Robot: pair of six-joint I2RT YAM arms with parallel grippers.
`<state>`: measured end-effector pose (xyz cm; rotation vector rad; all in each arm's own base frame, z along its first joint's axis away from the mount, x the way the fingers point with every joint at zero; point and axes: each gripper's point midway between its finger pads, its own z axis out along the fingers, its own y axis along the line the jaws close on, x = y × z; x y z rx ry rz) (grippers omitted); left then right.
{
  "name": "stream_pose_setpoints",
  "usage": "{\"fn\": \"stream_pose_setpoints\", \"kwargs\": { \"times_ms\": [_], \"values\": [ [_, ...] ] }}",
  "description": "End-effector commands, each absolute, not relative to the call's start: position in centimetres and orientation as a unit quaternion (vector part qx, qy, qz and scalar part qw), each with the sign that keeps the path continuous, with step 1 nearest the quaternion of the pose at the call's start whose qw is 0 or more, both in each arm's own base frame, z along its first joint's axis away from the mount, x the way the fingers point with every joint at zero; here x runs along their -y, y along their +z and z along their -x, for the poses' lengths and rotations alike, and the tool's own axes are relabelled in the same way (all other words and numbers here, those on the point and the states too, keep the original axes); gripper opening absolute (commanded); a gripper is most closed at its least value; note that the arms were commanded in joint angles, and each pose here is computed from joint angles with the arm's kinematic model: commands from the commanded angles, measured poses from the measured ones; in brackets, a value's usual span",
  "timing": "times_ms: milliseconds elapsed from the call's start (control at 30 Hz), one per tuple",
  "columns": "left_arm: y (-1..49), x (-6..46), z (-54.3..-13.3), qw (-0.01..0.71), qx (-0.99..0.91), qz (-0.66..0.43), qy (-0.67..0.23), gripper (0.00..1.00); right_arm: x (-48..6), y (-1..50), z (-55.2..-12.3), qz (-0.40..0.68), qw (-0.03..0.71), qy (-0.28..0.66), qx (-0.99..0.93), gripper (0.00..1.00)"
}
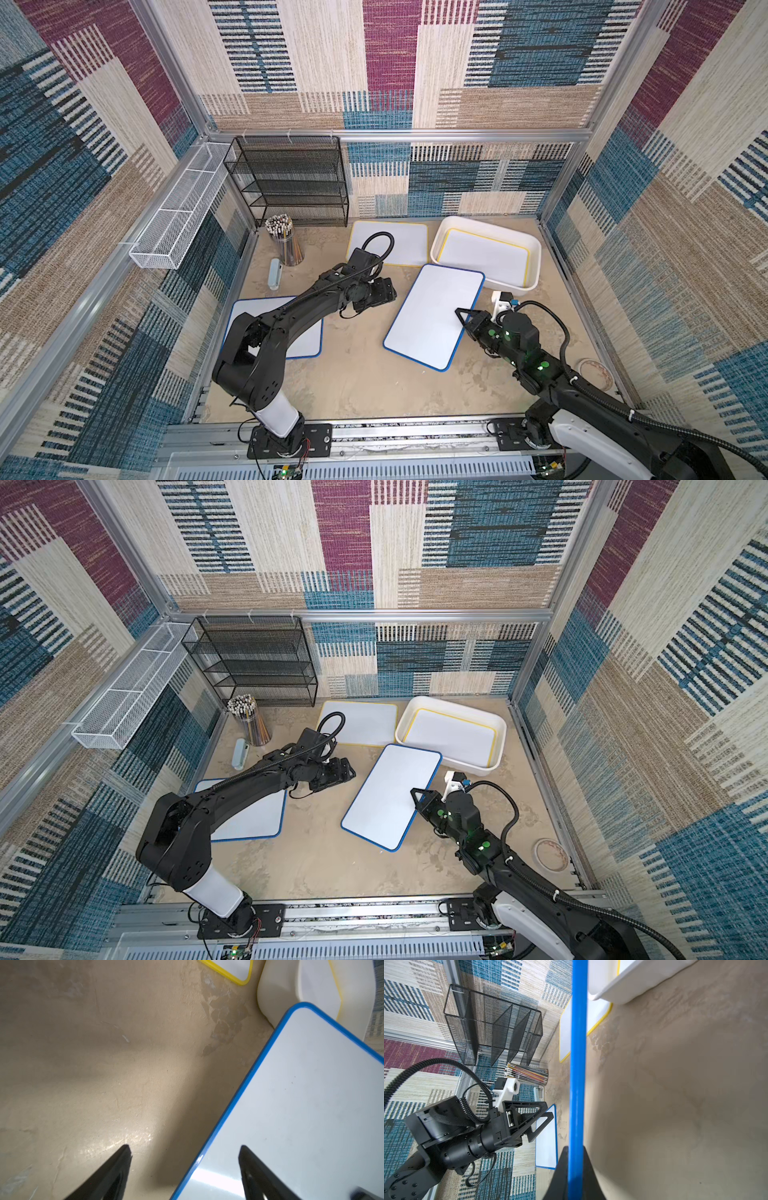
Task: Put the whiteboard into the storage box
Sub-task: Pick up the whiteboard at the center of the board, then place the whiteboard in the storage box.
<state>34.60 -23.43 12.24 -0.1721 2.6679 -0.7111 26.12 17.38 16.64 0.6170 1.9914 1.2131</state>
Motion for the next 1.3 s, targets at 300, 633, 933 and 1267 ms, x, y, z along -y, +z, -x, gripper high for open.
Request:
{"fn": "stream_pose_setpoints", "kwargs": {
  "times_ms": [300, 633, 933, 1267],
  "values": [
    [18.8, 22.3, -35.7, 0.309, -0.916, 0.020, -0.256, 0.84, -13.6, 24.2, -29.7, -0.400, 0.416, 0.477, -0.663, 0.04],
    [21.9, 23.2, -35.8, 0.372, -0.896, -0.062, -0.236, 0.84, -9.5, 26.0, -32.5, -0.576, 0.428, 0.437, -0.542, 0.02],
    [22.9, 25.3, -35.3, 0.399, -0.878, -0.160, -0.211, 0.85, -6.3, 25.1, -34.0, -0.709, 0.435, 0.347, -0.434, 0.02],
    [23.9, 26.2, -34.0, 0.427, -0.860, -0.202, -0.193, 0.85, -5.0, 23.6, -35.4, -0.754, 0.445, 0.278, -0.395, 0.04]
  ]
}}
